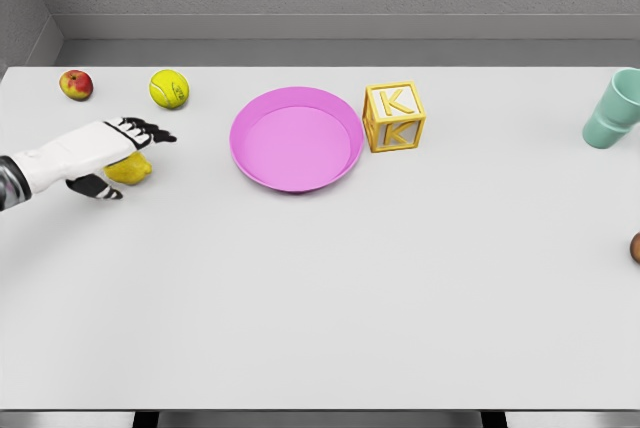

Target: Put the lemon on the plate with left arm

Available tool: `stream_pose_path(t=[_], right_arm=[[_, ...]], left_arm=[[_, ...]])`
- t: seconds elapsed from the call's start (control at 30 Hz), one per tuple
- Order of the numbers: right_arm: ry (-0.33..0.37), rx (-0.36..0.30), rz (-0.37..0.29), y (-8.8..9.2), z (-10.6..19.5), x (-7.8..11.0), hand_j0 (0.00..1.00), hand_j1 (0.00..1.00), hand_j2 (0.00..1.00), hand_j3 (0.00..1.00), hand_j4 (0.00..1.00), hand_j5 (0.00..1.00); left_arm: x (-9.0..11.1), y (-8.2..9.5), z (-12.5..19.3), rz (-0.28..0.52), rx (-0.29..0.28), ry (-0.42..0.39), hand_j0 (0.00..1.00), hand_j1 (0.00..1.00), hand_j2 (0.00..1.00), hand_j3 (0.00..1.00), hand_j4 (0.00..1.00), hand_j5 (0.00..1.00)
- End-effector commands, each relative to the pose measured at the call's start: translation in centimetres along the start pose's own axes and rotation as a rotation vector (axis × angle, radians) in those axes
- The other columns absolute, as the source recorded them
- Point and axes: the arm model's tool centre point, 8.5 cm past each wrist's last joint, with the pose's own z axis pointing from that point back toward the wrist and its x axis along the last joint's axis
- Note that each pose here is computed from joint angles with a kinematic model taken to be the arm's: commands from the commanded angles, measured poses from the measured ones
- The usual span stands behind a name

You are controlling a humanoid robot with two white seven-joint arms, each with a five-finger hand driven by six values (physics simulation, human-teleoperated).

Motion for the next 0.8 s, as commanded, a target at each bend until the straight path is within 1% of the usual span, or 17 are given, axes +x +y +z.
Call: stream_pose_path(t=[0.0,0.07,0.2,0.3,0.33,0.53,0.57,0.6,0.7,0.77], right_arm=[[0.0,0.0,-0.001,0.0,0.0,0.0,1.0,1.0,1.0,1.0,1.0,1.0],[0.0,0.0,-0.001,0.0,0.0,0.0,1.0,1.0,1.0,1.0,1.0,1.0],[0.0,0.0,-0.001,0.0,0.0,0.0,1.0,1.0,1.0,1.0,1.0,1.0],[0.0,0.0,-0.001,0.0,0.0,0.0,1.0,1.0,1.0,1.0,1.0,1.0],[0.0,0.0,-0.001,0.0,0.0,0.0,1.0,1.0,1.0,1.0,1.0,1.0],[0.0,0.0,-0.001,0.0,0.0,0.0,1.0,1.0,1.0,1.0,1.0,1.0],[0.0,0.001,-0.001,0.0,0.0,0.0,1.0,1.0,1.0,1.0,1.0,1.0],[0.0,0.0,-0.001,0.0,0.0,0.0,1.0,1.0,1.0,1.0,1.0,1.0],[0.0,0.0,-0.001,0.0,0.0,0.0,1.0,1.0,1.0,1.0,1.0,1.0],[0.0,0.0,-0.001,0.0,0.0,0.0,1.0,1.0,1.0,1.0,1.0,1.0]], left_arm=[[-0.6,-0.7,0.1,0.019,-0.011,0.02,1.0,1.0,1.0,1.0,1.0,1.0],[-1.3,-1.2,0.4,0.032,-0.022,0.042,1.0,1.0,1.0,1.0,1.0,1.0],[-1.2,-1.2,0.3,0.022,-0.027,0.043,1.0,1.0,1.0,1.0,1.0,1.0],[-1.3,-0.4,0.0,0.006,-0.016,0.043,1.0,1.0,1.0,1.0,1.0,1.0],[-1.6,-0.4,0.1,0.008,-0.018,0.053,1.0,1.0,1.0,1.0,1.0,1.0],[-1.7,-0.5,0.0,-0.002,-0.026,0.056,1.0,1.0,1.0,1.0,1.0,1.0],[-1.7,-0.6,0.0,-0.02,-0.039,0.058,0.98,0.98,0.98,0.98,0.98,0.98],[-1.6,-0.7,-0.1,-0.03,-0.047,0.057,0.93,0.93,0.93,0.93,0.93,0.93],[-1.6,-0.5,-0.2,-0.052,-0.057,0.059,0.82,0.82,0.82,0.82,0.82,0.82],[-1.6,-0.3,-0.2,-0.056,-0.054,0.056,0.8,0.8,0.8,0.8,0.8,0.8]])
